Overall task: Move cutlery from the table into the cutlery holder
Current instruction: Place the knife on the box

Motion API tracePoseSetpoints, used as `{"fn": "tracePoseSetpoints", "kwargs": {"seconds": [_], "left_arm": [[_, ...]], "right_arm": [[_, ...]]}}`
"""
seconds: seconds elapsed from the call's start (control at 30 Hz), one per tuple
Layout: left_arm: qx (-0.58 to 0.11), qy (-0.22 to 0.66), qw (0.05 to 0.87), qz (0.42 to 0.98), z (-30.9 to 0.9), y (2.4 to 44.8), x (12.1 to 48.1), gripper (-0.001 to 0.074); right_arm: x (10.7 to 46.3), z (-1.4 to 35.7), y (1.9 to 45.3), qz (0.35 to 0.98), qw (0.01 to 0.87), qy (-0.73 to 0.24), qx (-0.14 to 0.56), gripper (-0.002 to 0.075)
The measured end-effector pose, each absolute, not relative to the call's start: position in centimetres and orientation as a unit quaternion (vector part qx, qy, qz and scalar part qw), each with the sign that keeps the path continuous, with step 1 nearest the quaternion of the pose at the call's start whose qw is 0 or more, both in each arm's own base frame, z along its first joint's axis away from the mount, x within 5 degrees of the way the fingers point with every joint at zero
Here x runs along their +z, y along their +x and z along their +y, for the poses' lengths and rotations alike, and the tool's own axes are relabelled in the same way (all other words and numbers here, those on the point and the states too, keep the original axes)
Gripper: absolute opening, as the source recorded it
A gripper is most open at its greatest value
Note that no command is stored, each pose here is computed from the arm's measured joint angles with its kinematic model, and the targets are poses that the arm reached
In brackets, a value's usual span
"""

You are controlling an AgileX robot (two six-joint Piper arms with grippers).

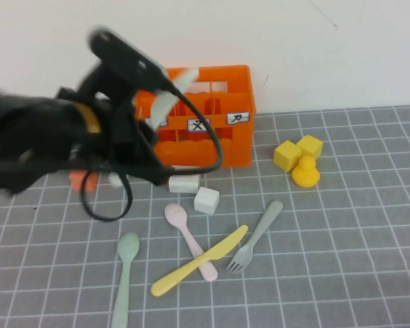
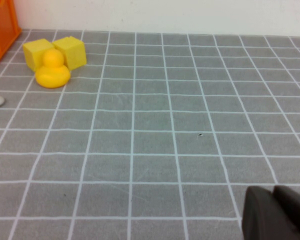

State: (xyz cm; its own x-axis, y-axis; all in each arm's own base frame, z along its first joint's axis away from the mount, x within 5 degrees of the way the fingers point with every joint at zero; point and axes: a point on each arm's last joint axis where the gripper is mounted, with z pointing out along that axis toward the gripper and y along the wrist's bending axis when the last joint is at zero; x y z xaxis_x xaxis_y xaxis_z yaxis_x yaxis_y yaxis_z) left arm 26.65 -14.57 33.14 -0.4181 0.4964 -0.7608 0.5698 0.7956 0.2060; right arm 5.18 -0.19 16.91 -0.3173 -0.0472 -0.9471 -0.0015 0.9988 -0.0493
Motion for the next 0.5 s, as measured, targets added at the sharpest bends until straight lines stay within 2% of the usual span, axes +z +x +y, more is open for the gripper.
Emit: {"fn": "tracePoseSetpoints", "kwargs": {"seconds": [0.13,0.27,0.5], "left_arm": [[-0.105,0.264,0.544,0.789,-13.9,24.5,33.9,0.0109],[-0.147,0.211,0.616,0.745,-13.7,24.3,33.3,0.0109],[-0.201,0.130,0.669,0.704,-14.7,26.8,31.6,0.0109]], "right_arm": [[16.9,-0.2,5.2,0.811,0.584,-0.015,-0.020,0.0030],[16.9,-0.2,5.2,0.811,0.584,-0.015,-0.020,0.0029],[16.9,-0.2,5.2,0.811,0.584,-0.015,-0.020,0.0029]]}}
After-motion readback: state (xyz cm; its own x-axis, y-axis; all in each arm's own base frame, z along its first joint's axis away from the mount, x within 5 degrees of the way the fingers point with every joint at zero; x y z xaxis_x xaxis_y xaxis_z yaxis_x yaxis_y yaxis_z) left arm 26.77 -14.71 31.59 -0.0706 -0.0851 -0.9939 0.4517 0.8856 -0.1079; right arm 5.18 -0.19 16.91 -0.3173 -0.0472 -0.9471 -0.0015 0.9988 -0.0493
